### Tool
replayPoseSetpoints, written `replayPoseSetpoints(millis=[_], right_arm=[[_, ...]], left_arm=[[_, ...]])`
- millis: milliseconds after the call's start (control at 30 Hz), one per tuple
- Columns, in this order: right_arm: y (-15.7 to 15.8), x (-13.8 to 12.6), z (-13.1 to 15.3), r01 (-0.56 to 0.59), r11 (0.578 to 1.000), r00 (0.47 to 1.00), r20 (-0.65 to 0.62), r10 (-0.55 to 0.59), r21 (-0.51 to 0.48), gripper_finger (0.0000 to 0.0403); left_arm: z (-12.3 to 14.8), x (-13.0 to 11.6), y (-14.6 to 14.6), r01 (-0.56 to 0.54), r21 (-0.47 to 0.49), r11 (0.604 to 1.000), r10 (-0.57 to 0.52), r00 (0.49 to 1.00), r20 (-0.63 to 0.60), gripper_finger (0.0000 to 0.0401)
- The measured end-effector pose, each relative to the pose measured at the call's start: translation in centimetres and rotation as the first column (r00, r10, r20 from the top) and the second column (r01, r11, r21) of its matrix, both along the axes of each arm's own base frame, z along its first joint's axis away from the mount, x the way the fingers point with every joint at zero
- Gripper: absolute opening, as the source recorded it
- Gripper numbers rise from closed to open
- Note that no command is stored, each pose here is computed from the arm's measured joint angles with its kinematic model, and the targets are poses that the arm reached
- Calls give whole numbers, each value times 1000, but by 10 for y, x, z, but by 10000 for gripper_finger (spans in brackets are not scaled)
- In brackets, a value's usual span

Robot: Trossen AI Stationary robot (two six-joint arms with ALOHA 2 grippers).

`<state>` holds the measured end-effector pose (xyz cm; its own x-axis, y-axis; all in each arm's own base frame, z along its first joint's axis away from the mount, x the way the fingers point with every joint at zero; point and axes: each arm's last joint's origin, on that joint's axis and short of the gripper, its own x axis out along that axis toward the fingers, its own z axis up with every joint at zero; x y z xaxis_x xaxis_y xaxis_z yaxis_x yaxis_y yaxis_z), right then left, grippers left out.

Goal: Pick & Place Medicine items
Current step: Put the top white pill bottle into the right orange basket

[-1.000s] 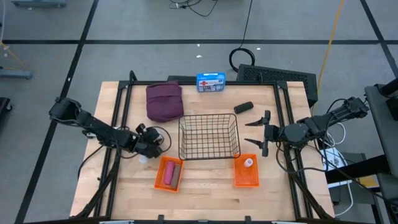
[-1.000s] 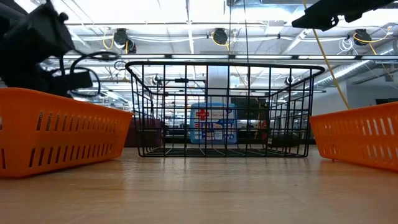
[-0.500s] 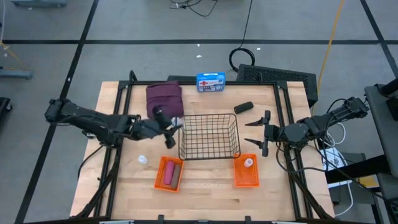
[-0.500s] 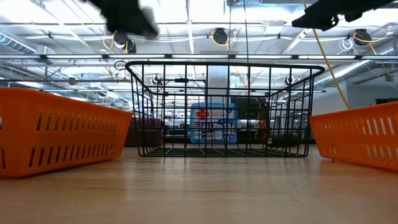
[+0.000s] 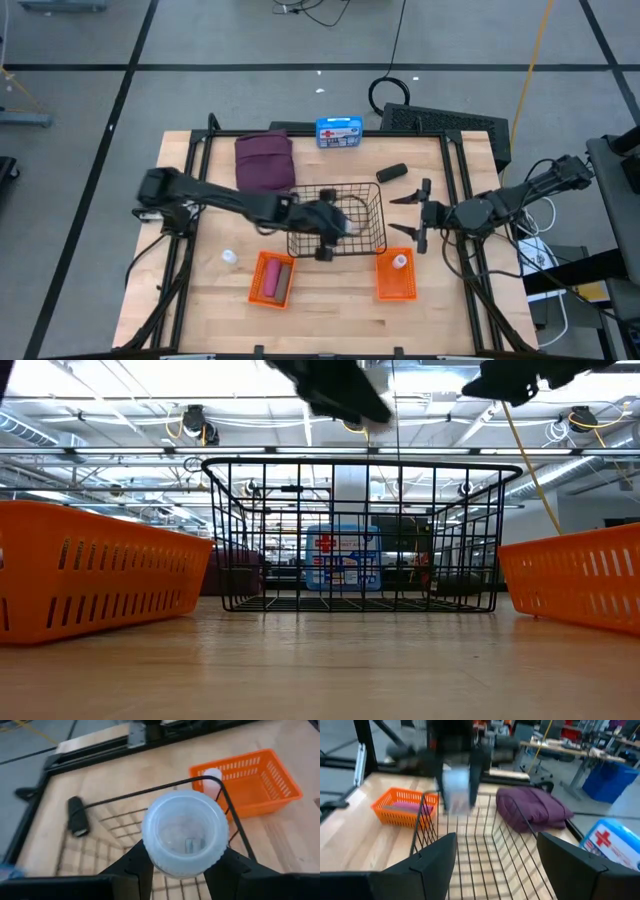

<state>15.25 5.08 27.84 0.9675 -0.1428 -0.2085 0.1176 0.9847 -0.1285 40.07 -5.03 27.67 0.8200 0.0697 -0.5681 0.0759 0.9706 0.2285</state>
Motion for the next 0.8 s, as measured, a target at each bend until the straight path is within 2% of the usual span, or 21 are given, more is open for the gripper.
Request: replayPoseSetpoints(millis=[100, 233, 467, 667, 800], right_arm=[[3, 7, 6, -9, 1000, 999, 35, 9, -15, 265], [8, 21, 13, -6, 1000, 1000, 15, 7, -26, 265], [12, 56, -5, -68, 998, 993, -101, 66, -11, 265], [3, 79, -18, -90, 995, 989, -116, 94, 38, 265], [-7, 86, -9, -75, 993, 983, -160, 90, 96, 265]], left_arm=[[-9, 19, -1, 21, 17, 1000, -20, 1000, -16, 138], [-16, 32, 4, 10, 5, 1000, -10, 1000, -24, 138], [-16, 34, 12, -41, -42, 998, 40, 999, -18, 138], [-17, 33, 12, -40, -47, 998, 39, 999, -25, 137], [-17, 33, 12, -46, -54, 998, 44, 999, -29, 137]])
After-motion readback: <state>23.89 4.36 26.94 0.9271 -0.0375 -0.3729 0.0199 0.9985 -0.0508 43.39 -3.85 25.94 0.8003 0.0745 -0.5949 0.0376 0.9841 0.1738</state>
